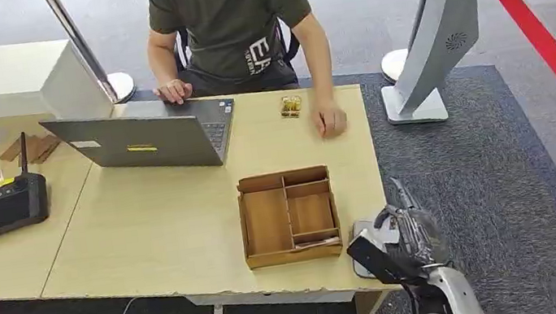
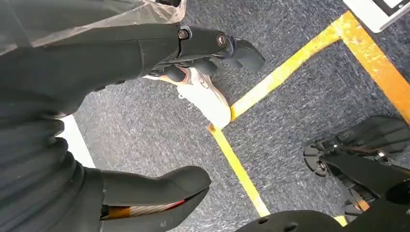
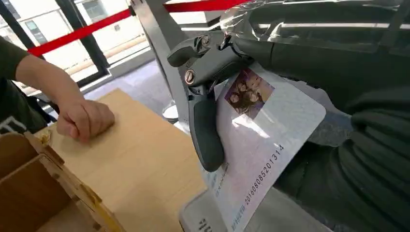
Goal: Pass the card to the sensor for recognition and then transmit it.
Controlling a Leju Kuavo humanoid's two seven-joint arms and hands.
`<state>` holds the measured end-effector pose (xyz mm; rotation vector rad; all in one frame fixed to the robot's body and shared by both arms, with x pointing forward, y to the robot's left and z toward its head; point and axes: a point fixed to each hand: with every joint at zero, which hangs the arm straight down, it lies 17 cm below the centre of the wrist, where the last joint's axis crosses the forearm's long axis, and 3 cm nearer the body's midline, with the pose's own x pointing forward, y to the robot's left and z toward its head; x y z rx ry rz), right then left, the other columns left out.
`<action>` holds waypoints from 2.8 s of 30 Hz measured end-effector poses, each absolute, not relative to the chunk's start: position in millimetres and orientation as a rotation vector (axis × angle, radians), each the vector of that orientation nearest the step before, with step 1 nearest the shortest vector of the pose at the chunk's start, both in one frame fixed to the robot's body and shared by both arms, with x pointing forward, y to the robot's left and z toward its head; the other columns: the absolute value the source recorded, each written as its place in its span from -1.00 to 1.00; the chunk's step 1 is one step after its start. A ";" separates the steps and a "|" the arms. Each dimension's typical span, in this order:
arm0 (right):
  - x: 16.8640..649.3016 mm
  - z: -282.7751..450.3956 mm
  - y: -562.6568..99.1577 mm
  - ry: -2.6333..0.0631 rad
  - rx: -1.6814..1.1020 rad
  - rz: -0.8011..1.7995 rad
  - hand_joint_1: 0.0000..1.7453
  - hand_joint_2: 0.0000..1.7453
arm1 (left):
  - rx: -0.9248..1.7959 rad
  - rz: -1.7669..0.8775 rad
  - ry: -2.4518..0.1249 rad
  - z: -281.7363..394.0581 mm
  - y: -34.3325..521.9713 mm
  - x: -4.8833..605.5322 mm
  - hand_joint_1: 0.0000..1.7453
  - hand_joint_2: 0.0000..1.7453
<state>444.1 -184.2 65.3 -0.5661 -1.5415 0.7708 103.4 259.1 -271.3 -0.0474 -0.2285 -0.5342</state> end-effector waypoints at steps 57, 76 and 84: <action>464.5 100.4 -165.6 -1.619 -0.774 0.929 1.00 1.00 | -0.039 -0.529 -0.223 -271.8 261.7 103.0 -1.00 1.00; 504.5 242.4 -74.5 -1.929 -0.673 0.955 1.00 1.00 | -0.076 -0.551 -0.228 -265.8 253.0 122.0 -1.00 1.00; 531.6 257.6 -62.6 -1.932 -0.599 0.869 1.00 1.00 | -0.086 -0.584 -0.220 -263.7 248.0 127.3 -1.00 1.00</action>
